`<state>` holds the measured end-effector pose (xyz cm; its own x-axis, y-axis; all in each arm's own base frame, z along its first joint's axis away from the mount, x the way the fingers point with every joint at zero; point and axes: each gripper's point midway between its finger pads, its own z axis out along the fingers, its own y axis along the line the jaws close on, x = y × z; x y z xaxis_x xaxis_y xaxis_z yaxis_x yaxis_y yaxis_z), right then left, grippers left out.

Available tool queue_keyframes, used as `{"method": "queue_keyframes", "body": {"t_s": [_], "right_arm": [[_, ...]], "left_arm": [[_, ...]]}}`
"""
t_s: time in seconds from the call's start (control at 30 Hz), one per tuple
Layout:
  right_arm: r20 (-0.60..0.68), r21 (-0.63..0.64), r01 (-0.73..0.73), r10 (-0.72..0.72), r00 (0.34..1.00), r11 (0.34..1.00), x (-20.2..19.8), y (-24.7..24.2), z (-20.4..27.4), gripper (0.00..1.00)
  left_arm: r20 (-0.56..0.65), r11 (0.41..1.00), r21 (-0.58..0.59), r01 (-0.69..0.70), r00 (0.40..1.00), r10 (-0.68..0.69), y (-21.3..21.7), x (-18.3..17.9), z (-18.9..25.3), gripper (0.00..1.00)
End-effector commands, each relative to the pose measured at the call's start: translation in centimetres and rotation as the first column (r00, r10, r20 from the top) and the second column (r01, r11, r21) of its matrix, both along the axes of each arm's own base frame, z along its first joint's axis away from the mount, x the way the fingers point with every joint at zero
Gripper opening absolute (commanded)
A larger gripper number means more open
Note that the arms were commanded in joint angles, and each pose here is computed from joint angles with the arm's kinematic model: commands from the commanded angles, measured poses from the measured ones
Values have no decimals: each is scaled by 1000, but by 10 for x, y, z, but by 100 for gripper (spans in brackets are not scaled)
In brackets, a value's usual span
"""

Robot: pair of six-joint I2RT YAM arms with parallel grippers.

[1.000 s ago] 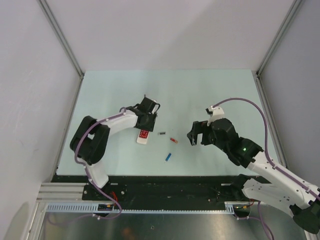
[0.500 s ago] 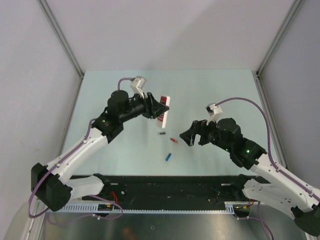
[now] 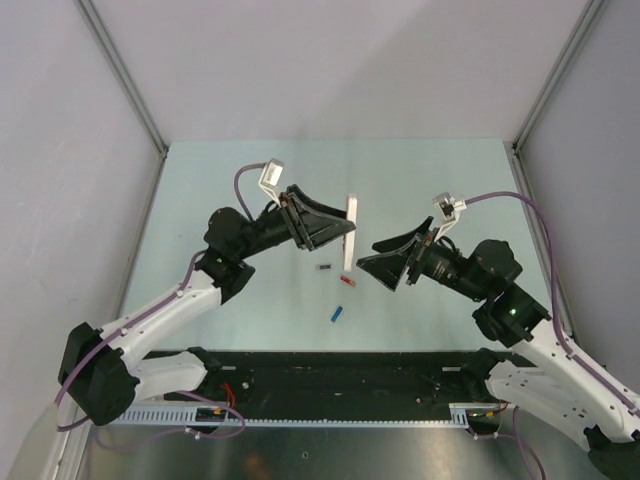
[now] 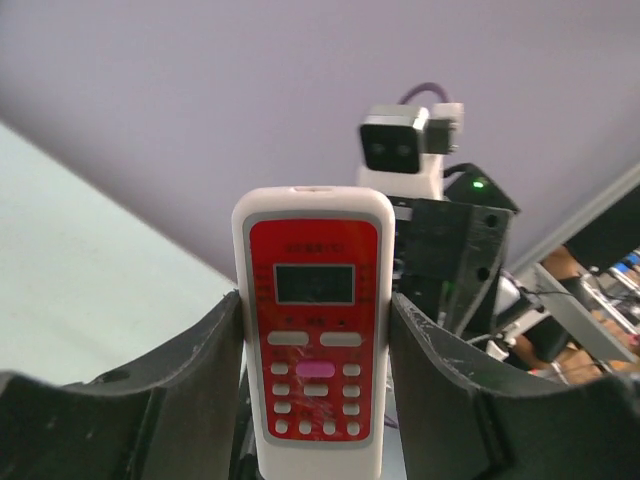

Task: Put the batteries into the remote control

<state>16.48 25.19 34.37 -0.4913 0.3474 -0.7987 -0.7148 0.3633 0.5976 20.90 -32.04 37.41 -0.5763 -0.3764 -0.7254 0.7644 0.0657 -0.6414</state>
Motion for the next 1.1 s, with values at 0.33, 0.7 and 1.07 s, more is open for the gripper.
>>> {"method": "queue_keyframes", "body": {"t_s": [0.33,0.7,1.07], "right_arm": [[68,177,-123,112,991,977,-10,13,33,100],[5,150,-125,125,992,981,-4,26,17,96],[-29,122,-147,151,988,982,-7,35,5,65]], "left_arm": [[63,962,-244,120,992,-107,-2,-33,43,0],[35,966,-252,56,998,-49,1,-25,33,0],[13,965,-260,20,1000,-17,4,-21,29,1]]}}
